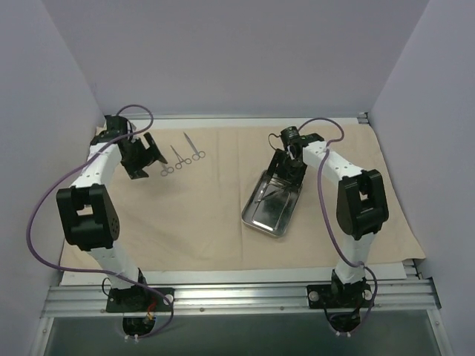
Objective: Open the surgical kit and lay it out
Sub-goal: Pick up the medical item from the container.
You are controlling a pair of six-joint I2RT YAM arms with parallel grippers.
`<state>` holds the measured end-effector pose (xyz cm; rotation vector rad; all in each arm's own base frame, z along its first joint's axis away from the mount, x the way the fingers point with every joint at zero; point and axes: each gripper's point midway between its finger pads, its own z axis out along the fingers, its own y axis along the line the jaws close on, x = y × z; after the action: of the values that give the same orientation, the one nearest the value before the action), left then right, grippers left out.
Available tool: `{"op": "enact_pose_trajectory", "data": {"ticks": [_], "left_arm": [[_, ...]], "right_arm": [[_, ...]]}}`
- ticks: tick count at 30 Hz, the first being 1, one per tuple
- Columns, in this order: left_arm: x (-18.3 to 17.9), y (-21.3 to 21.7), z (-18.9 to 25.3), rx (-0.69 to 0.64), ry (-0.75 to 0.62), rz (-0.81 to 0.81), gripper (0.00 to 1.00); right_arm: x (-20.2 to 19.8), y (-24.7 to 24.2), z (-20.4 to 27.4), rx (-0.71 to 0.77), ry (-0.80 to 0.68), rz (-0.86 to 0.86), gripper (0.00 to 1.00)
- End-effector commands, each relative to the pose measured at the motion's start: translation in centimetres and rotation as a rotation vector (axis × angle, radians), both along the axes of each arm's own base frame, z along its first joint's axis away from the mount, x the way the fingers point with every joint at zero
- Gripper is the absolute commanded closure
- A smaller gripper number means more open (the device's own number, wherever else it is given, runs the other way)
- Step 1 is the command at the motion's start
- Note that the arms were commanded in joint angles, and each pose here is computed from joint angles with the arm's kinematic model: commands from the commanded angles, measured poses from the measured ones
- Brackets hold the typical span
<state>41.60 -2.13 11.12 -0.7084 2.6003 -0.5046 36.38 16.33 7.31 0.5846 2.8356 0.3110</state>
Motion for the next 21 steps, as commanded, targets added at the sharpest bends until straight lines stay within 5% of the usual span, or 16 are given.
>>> {"op": "enact_pose_trajectory", "data": {"ticks": [1, 6, 17, 21], "left_arm": [[-1.3, -2.2, 1.8, 0.123, -0.031, -0.069, 0.06], [-1.9, -4.2, 4.0, 0.181, -0.083, -0.183, 0.06], [-3.1, -8.7, 6.0, 0.075, -0.195, -0.356, 0.0], [-3.3, -10.2, 6.6, 0.025, -0.225, -0.408, 0.15]], "right_arm": [[-0.1, 0.2, -1.5, -0.022, 0.005, -0.128, 0.36], [-0.3, 0.3, -3.7, -0.035, 0.074, -0.241, 0.36], [-0.7, -0.8, -6.8, -0.1, 0.115, -0.348, 0.46], [-1.7, -0.5, -8.0, -0.096, 0.167, -0.347, 0.56]]}}
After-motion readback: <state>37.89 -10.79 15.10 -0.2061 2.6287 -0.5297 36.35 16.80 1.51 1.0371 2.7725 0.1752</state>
